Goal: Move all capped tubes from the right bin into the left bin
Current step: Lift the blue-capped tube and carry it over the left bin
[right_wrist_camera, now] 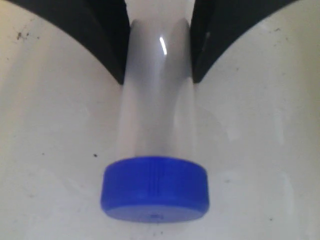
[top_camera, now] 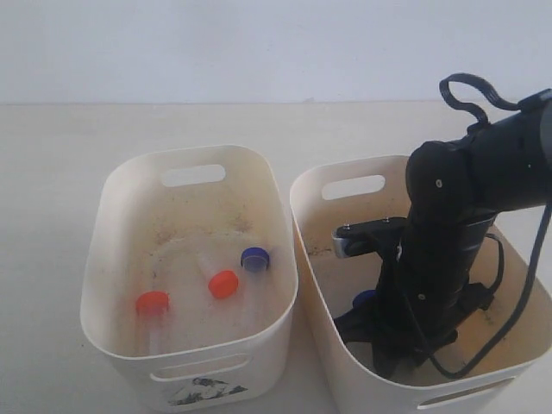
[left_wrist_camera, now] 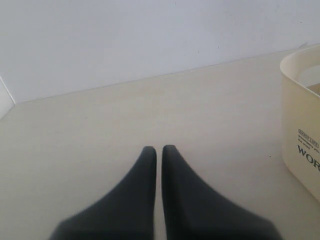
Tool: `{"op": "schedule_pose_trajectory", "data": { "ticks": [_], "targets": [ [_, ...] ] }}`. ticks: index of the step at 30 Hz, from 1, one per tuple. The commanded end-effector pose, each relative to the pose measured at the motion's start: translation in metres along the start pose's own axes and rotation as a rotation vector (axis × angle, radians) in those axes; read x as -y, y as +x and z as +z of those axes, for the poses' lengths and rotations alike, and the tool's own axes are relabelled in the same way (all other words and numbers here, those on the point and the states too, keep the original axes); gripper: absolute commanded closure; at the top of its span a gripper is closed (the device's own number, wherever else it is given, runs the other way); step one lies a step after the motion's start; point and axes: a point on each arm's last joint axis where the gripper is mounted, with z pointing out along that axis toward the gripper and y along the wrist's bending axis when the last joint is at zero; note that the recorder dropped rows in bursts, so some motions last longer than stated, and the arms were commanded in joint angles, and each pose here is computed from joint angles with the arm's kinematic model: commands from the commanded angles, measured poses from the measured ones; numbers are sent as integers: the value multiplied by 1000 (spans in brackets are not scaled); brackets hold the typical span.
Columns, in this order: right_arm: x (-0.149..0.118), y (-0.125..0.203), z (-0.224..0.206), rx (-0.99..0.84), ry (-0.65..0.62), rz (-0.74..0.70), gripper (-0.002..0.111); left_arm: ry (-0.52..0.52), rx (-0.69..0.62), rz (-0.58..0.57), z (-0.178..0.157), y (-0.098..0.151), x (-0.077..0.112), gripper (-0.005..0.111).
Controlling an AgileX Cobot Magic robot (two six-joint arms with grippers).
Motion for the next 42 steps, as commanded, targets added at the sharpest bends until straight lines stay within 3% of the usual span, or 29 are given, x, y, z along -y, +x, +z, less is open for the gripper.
{"op": "schedule_pose_trajectory", "data": {
  "ticks": [1,8,19,24,32,42],
  "targets": [
    [-1,5,6,-27,-4,-3,107,2,12,-17,0,-2,0,102],
    [-11,-2,-44,84,-38,-39,107,2,12,-17,0,-2,0,102],
    [-22,-1,-157,315,2,-153,107,2,12,-17,0,-2,0,102],
    [-37,4,-195,434,-134,-157,107,2,12,-17,0,-2,0,102],
    [-67,-1,-216,582,-451,-224,107,2,12,-17,0,-2,0,102],
    [-100,-15,-193,639,-417,-436,107,2,12,-17,0,-2,0,102]
  ]
}}
